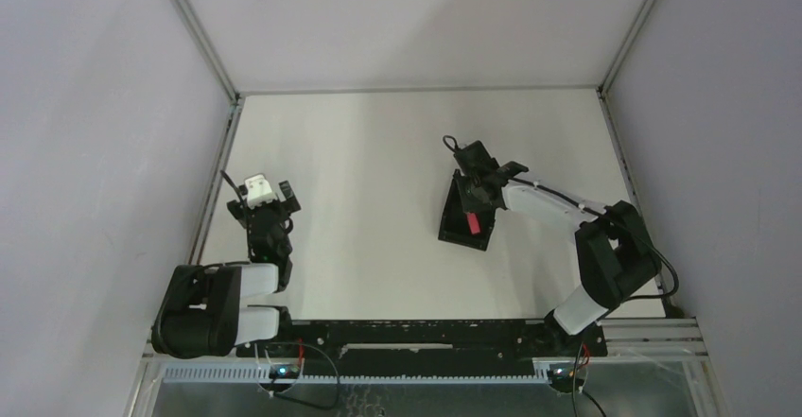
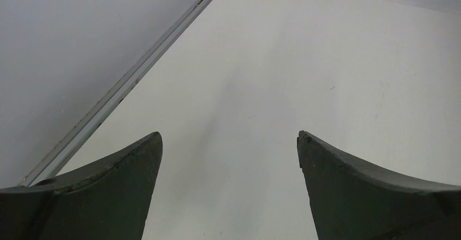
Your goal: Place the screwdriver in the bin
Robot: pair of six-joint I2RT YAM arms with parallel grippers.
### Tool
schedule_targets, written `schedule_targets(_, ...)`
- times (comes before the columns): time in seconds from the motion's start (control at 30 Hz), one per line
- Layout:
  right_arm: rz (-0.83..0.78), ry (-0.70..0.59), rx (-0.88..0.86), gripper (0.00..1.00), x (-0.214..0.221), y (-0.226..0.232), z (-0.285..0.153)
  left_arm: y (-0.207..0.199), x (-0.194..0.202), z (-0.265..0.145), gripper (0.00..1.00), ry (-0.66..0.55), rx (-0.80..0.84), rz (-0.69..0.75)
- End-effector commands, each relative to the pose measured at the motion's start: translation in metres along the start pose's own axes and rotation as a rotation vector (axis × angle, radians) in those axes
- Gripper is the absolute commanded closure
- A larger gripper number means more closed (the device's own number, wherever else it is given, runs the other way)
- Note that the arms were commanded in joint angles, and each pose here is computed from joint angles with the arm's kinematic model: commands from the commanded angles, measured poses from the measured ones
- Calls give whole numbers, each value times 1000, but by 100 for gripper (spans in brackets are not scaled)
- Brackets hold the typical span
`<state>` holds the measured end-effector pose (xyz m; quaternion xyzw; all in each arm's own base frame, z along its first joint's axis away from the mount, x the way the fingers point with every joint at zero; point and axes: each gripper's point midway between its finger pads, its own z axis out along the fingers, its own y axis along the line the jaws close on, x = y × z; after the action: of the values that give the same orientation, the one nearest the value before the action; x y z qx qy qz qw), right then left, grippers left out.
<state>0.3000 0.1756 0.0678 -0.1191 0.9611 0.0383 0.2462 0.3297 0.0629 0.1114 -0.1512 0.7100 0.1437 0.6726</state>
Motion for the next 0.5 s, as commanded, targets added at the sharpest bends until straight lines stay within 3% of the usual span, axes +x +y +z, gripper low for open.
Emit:
schedule_targets(0.0, -22, -61, 16, 72, -14, 2, -2, -5, -27, 11, 2, -70, 2, -35)
schedule_targets(0.07, -15, -85, 23, 60, -18, 2, -9, -5, -27, 10, 2, -69, 3, -35)
schedule_targets(0.3, 57, -260, 17, 52, -47, -1, -61, -5, -27, 10, 2, -70, 4, -35)
schedule_targets(0.37, 77, -323, 9, 45, -56, -3, -80, -5, -27, 10, 2, -70, 3, -35)
schedule_targets(0.47, 106, -413, 9, 6, -68, -12, -107, -5, -27, 10, 2, -69, 4, -35)
